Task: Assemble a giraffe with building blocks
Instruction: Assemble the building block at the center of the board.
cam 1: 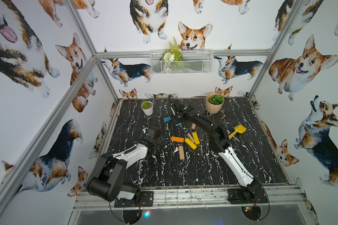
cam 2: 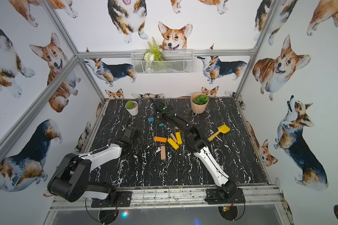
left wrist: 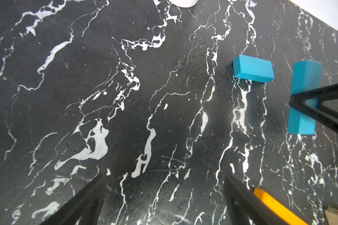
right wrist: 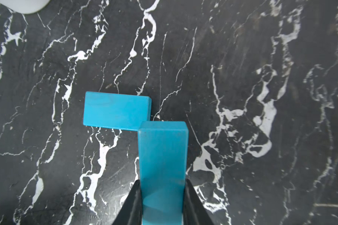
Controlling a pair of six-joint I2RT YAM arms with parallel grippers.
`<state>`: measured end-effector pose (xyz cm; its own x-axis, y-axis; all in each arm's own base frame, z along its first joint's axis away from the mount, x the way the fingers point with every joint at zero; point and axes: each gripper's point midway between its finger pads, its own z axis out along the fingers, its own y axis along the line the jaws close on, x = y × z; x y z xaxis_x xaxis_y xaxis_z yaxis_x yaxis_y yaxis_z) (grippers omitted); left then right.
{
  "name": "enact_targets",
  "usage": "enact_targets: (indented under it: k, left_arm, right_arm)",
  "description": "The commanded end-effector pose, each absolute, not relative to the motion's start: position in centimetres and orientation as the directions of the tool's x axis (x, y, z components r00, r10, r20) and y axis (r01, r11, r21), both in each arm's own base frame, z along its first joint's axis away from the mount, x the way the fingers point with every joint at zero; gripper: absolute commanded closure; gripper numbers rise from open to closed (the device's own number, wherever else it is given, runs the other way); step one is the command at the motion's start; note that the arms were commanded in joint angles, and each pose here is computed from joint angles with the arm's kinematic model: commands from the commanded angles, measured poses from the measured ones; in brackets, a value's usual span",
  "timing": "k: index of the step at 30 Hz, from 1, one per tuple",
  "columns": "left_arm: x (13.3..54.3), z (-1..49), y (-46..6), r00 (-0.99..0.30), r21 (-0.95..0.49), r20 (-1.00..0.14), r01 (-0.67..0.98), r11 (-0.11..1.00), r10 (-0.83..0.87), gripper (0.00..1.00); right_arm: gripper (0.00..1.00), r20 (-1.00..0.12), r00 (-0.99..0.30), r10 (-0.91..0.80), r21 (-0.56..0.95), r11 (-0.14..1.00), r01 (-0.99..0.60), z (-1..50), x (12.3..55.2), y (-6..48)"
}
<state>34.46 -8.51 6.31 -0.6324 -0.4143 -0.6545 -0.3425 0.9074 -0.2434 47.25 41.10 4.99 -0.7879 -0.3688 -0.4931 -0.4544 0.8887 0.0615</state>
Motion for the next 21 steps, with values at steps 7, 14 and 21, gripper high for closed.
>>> enact_targets:
  k: [7,14,21]
  left_arm:
    - [34.8,6.6,-8.5,-0.619,-0.25,-0.664,-0.346,0.904,-0.42,0.04]
    - [34.9,6.4,-8.5,-0.624,-0.243,-0.66,-0.348,0.905,-0.418,0.04]
    - [34.8,6.3,-8.5,-0.629,-0.239,-0.66,-0.343,0.909,-0.411,0.04]
  right_arm:
    - [0.81,-0.455,-0.811,-0.366,0.066,0.895,-0.441,2.8,46.8,40.8]
    - [0.68,-0.458,-0.824,-0.333,0.084,0.907,-0.413,3.4,46.7,40.9]
    - [0.32,-0.449,-0.819,-0.356,0.078,0.898,-0.433,5.2,45.8,40.6]
